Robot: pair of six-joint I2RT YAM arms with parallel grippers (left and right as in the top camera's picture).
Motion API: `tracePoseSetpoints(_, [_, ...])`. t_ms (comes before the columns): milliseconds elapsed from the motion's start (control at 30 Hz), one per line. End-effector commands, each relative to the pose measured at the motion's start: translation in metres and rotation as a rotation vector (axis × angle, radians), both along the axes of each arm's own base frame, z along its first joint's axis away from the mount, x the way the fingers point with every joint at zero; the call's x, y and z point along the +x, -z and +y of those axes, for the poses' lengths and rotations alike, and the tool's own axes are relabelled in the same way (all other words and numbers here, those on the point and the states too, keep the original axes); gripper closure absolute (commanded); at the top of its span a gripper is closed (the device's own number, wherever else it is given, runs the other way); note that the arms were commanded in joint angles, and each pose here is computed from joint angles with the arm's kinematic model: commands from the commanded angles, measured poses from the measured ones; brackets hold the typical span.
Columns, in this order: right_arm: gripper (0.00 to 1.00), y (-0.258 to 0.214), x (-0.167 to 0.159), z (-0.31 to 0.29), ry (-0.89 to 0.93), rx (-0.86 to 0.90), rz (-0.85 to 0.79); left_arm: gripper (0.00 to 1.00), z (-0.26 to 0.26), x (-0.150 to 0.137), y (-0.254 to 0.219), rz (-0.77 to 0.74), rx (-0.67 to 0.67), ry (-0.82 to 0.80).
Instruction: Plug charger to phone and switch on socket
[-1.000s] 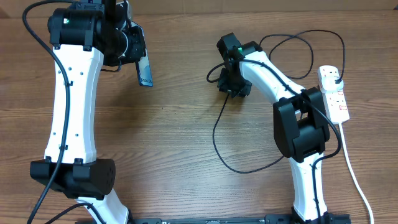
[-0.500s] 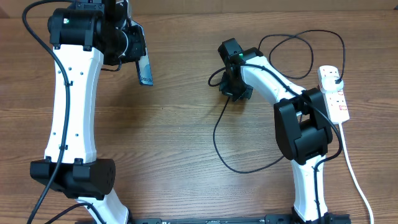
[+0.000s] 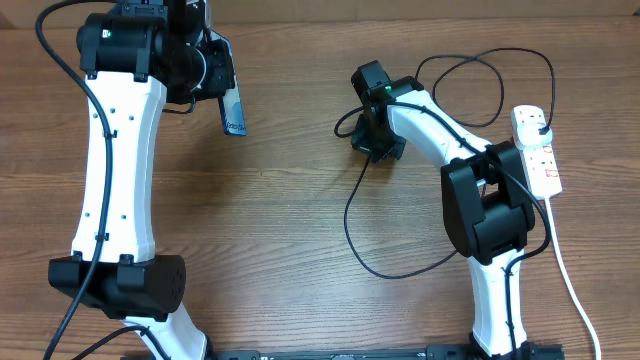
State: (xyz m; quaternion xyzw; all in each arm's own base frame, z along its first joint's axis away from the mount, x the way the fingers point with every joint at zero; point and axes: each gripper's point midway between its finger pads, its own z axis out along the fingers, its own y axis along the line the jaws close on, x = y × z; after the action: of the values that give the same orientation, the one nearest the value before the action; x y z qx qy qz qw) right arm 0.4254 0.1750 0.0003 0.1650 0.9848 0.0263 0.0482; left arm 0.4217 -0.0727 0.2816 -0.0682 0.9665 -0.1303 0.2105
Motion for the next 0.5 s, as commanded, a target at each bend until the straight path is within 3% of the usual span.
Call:
tracePoseSetpoints(0, [0.93, 0.03, -0.02, -0.006, 0.004, -0.025, 0.089, 0.96, -0.002, 0.002, -0.003, -0.015, -0.001, -0.004])
tracePoseSetpoints(300, [0.96, 0.023, -0.013, -0.006, 0.01, 0.024, 0.088, 0.96, -0.004, 0.002, -0.004, -0.015, -0.009, 0.0])
tracePoseSetpoints(467, [0.96, -0.018, 0.01, 0.011, -0.095, 0.231, 0.036, 0.96, -0.021, 0.002, -0.01, -0.032, -0.091, 0.073])
